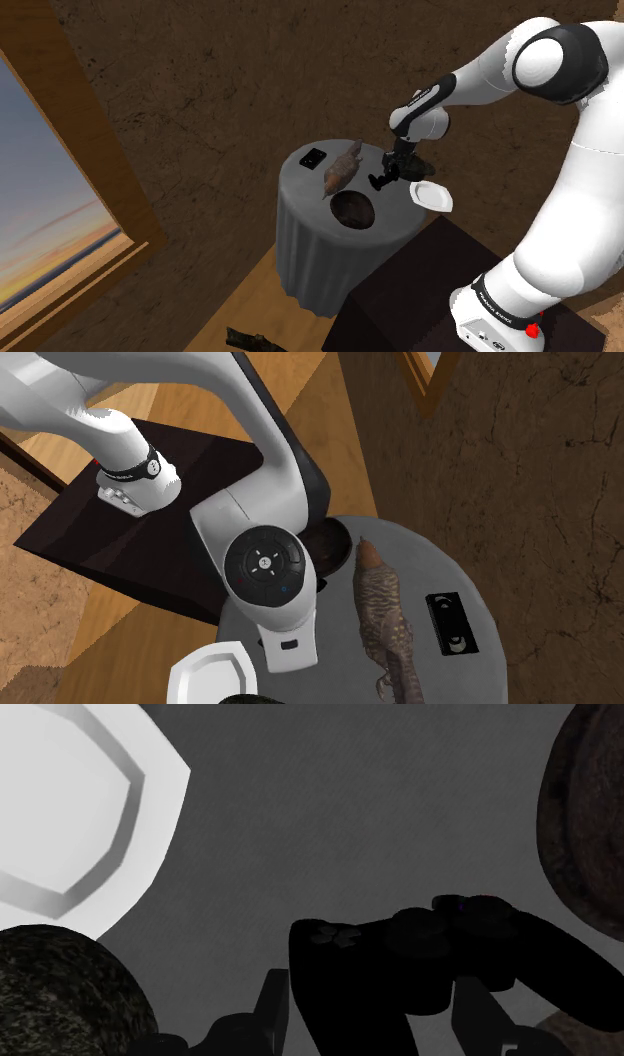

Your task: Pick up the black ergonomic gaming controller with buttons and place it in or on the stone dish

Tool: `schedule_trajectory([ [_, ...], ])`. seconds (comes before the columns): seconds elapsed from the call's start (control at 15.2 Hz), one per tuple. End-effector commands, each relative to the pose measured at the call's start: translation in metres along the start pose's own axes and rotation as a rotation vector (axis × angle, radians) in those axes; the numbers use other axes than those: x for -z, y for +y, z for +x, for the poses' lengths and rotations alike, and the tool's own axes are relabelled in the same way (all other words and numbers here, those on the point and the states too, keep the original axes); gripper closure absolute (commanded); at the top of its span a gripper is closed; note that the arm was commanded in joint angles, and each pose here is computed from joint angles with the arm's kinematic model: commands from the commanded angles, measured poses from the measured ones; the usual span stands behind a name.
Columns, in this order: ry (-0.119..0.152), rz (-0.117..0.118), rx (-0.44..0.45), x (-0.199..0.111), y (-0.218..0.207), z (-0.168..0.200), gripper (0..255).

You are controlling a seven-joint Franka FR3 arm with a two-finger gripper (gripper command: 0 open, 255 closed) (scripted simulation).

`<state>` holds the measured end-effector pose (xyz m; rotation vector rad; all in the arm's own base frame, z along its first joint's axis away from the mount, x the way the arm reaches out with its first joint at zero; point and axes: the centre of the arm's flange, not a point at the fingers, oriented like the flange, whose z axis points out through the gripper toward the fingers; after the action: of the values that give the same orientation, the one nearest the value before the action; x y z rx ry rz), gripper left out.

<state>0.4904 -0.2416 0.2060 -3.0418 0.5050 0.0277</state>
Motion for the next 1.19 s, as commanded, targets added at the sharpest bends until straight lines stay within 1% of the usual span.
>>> schedule_trajectory([
  [0.0,0.000,0.000,0.000,0.012,-0.002,0.000,255],
  [0.59,0.000,0.000,0.000,0.059,-0.004,-0.002,255],
  [0.66,0.000,0.000,0.000,0.060,-0.004,-0.002,255],
  [1.12,0.000,0.000,0.000,0.060,-0.093,-0.026,255],
])
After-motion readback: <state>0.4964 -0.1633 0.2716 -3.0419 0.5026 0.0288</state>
